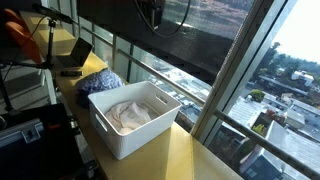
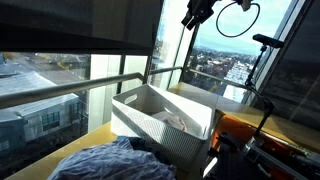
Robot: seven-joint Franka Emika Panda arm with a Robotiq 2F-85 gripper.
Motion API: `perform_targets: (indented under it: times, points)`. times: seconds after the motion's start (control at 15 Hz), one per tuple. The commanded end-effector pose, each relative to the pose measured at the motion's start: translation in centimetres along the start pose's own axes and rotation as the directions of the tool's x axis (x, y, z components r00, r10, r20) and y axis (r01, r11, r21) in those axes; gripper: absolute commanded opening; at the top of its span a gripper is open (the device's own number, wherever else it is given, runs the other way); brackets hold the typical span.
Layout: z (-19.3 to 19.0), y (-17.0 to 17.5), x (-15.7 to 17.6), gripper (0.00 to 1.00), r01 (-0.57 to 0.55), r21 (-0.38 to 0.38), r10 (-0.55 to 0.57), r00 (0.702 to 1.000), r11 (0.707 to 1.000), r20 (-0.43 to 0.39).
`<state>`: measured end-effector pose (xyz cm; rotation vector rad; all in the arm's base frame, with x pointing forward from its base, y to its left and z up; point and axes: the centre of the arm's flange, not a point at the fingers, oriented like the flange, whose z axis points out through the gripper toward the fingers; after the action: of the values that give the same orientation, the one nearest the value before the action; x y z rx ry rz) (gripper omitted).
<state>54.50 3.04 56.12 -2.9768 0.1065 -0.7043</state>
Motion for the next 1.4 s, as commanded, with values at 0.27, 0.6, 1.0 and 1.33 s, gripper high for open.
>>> perform_targets:
  times: [0.27,0.6,1.0,1.33]
  points:
    - [9.9,-17.2,-8.3,1.0,0.264,0.108,-0.278,0.951,0.958,0.134]
    - [19.1,-19.9,-12.5,1.0,0.35,0.156,-0.377,0.901,0.924,0.215]
    - [28.8,-21.5,-14.3,1.0,0.395,0.192,-0.438,0.846,0.898,0.304]
    - [33.1,-23.6,-15.9,1.0,0.401,0.224,-0.458,0.799,0.889,0.39]
